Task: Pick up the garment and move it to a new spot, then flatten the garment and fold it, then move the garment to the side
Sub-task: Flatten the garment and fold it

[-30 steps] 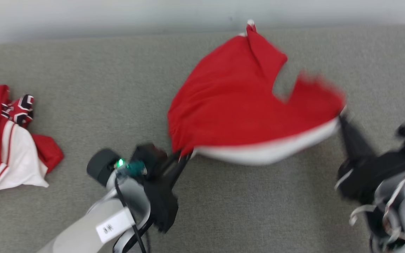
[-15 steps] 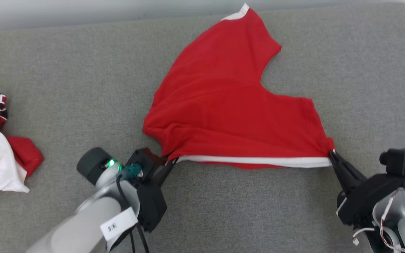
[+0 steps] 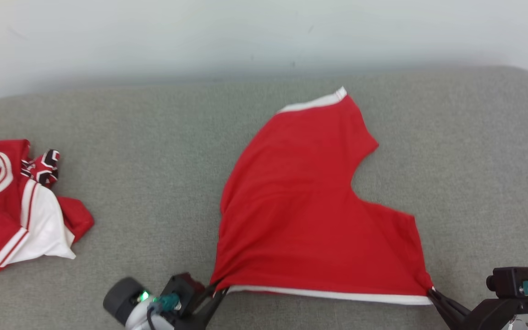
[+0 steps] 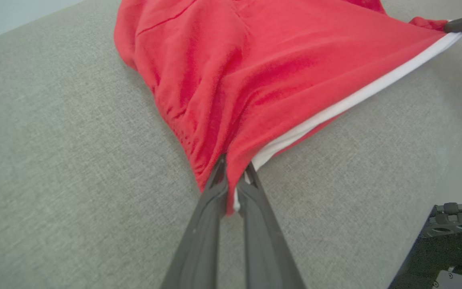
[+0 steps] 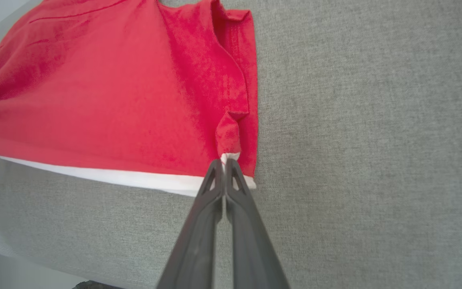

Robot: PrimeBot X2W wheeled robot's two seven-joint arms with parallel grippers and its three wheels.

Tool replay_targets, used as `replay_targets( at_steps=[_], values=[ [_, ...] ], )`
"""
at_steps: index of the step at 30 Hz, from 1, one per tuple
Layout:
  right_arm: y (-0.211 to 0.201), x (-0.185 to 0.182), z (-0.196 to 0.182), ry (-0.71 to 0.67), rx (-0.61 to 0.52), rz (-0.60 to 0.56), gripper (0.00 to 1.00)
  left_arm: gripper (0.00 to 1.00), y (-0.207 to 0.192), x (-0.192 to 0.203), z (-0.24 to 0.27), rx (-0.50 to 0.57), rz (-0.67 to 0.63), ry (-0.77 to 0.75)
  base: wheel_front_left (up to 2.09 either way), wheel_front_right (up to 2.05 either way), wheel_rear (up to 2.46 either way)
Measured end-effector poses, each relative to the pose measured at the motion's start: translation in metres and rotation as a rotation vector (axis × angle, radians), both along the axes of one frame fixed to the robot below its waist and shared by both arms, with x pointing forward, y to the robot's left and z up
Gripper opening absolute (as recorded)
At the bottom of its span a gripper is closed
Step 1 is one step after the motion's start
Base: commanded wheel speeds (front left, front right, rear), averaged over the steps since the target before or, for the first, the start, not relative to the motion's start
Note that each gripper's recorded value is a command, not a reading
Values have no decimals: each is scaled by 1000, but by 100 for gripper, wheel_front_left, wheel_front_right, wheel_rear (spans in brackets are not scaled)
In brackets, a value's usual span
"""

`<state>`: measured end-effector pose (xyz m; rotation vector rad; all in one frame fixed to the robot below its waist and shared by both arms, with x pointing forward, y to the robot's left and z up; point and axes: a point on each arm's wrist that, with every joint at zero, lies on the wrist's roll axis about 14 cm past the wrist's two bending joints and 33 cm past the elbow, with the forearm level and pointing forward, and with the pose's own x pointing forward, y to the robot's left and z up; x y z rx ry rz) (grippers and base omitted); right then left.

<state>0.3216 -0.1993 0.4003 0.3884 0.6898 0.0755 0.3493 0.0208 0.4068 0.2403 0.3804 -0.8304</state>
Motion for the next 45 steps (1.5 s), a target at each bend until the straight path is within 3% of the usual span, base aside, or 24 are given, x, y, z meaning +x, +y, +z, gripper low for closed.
replay_targets(
  at_steps=[7, 21, 27, 38, 41, 45],
  values=[
    [7, -4, 18, -54, 8, 11, 0, 0, 11, -19, 3, -38, 78, 13, 0, 0, 0],
    [2, 40, 151, -564, 89, -88, 0, 0, 7, 3, 78, -228, 126, -176, 0, 0, 0],
    [2, 35, 198, -730, 121, -87, 0, 0, 7, 1, 120, -302, 95, -272, 0, 0, 0],
    [9, 19, 311, -1119, 145, -24, 0, 0, -11, -27, 228, -595, -52, -425, 0, 0, 0],
    [6, 37, 317, -1121, 94, -10, 0, 0, -15, -18, 244, -591, -78, -449, 0, 0, 0],
    [5, 92, 298, -1013, 61, -27, 0, 0, -10, 25, 244, -501, -35, -462, 0, 0, 0]
  ],
)
